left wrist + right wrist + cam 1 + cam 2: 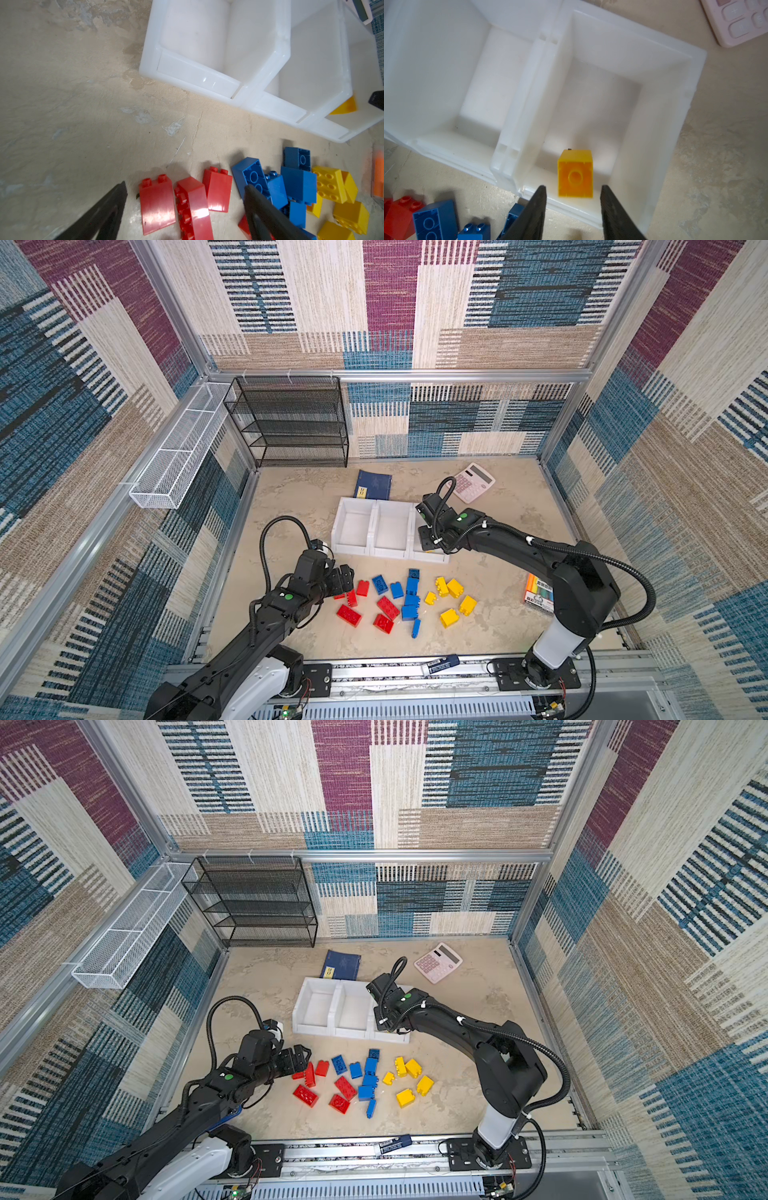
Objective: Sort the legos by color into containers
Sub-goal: 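Drop the yellow brick into the compartment farthest from the left arm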
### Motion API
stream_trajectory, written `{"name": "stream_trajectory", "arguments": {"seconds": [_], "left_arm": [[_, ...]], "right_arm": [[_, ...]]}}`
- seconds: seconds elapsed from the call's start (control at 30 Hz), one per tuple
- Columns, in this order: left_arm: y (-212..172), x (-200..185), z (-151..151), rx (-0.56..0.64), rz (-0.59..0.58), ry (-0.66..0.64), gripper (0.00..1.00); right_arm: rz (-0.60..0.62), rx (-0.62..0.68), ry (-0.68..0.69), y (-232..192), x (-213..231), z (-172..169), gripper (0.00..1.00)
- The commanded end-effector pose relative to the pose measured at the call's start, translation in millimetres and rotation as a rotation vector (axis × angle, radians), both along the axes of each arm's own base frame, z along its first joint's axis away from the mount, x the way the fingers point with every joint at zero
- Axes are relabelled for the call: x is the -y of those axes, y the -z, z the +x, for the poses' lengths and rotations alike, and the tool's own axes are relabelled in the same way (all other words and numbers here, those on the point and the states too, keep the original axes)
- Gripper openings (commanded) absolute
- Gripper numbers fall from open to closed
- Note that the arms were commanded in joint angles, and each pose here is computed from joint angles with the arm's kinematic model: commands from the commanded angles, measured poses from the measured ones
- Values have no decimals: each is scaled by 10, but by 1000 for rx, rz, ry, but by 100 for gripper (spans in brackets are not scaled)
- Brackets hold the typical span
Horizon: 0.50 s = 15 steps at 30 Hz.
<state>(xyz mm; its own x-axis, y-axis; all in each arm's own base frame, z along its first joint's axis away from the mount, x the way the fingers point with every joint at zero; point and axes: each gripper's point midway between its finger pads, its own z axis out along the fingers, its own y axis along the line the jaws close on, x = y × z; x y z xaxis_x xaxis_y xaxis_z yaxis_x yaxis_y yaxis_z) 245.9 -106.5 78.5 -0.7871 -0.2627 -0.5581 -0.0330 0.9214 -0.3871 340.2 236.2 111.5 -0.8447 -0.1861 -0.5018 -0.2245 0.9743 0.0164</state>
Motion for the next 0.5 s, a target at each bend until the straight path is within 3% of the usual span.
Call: {"name": "stream_trajectory", "arguments": {"seconds": [0.0,0.47], "left_arm": [[-34,26,27,14,-12,2,91],[16,225,-38,-31,-5,95,78]], "right_arm": [[20,15,11,-65,-4,3,55],[100,35,49,-259,139,-229,59]]}}
